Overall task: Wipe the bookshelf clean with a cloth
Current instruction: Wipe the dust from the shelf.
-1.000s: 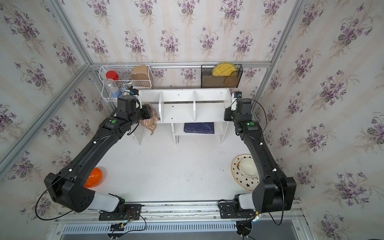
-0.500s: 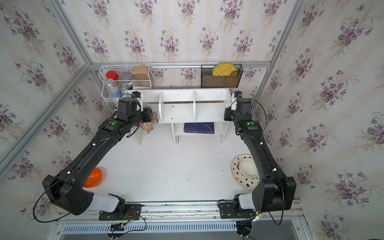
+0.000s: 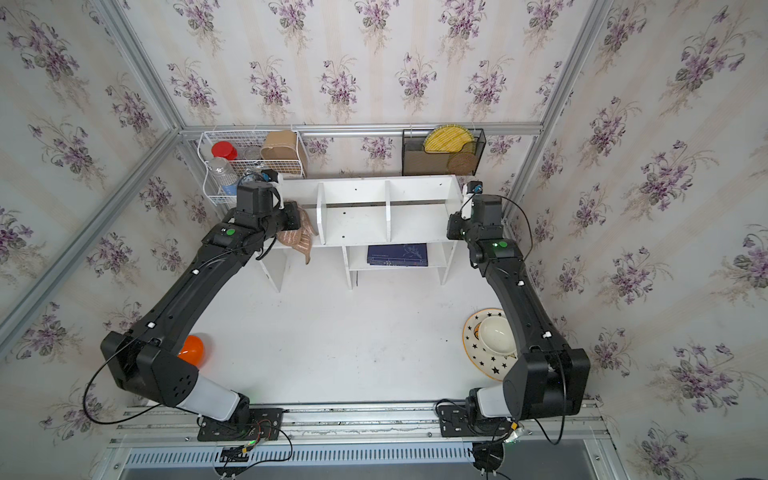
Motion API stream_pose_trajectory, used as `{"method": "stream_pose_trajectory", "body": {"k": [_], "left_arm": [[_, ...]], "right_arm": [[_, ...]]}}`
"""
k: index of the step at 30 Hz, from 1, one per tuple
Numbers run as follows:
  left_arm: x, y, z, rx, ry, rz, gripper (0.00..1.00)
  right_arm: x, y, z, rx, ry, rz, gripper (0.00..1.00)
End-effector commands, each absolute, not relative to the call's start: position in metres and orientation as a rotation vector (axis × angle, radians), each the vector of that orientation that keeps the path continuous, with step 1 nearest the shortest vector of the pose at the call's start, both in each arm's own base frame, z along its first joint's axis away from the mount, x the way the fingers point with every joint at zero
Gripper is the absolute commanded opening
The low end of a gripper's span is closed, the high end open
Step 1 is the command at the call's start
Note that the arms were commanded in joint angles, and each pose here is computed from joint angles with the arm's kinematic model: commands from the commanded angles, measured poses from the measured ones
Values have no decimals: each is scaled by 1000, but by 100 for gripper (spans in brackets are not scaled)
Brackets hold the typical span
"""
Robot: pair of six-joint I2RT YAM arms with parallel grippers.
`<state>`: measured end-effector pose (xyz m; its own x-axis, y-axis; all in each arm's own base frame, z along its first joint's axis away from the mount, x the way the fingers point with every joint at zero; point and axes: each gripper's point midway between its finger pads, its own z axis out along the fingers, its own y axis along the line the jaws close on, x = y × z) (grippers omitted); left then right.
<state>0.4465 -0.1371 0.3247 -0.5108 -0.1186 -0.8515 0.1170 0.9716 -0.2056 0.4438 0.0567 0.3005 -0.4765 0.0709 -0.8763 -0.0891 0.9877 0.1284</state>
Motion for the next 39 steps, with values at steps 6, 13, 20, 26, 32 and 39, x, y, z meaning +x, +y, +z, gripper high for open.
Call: {"method": "stream_pose_trajectory", "body": {"k": [6,13,20,26,32,39], "left_arm": [[402,-114,309,17,2118,-211,0],[392,-144,327,112,2086,-400,0],[412,-150,372,73,1988,-431,0],[440,-147,348,48,2030,-369,0],[423,-145,308,49,2122,-376,0],[367,-138,335,120,2081,-423,0]], "right_arm": [[425,92,279,68,2177,504,0],[417,87,277,85,2172,484,0],[419,85,281,87,2173,467,0],[421,85,287,82,2168,464,0],[421,84,286,84,2166,455,0],[418,78,293,107,2152,424,3]]}}
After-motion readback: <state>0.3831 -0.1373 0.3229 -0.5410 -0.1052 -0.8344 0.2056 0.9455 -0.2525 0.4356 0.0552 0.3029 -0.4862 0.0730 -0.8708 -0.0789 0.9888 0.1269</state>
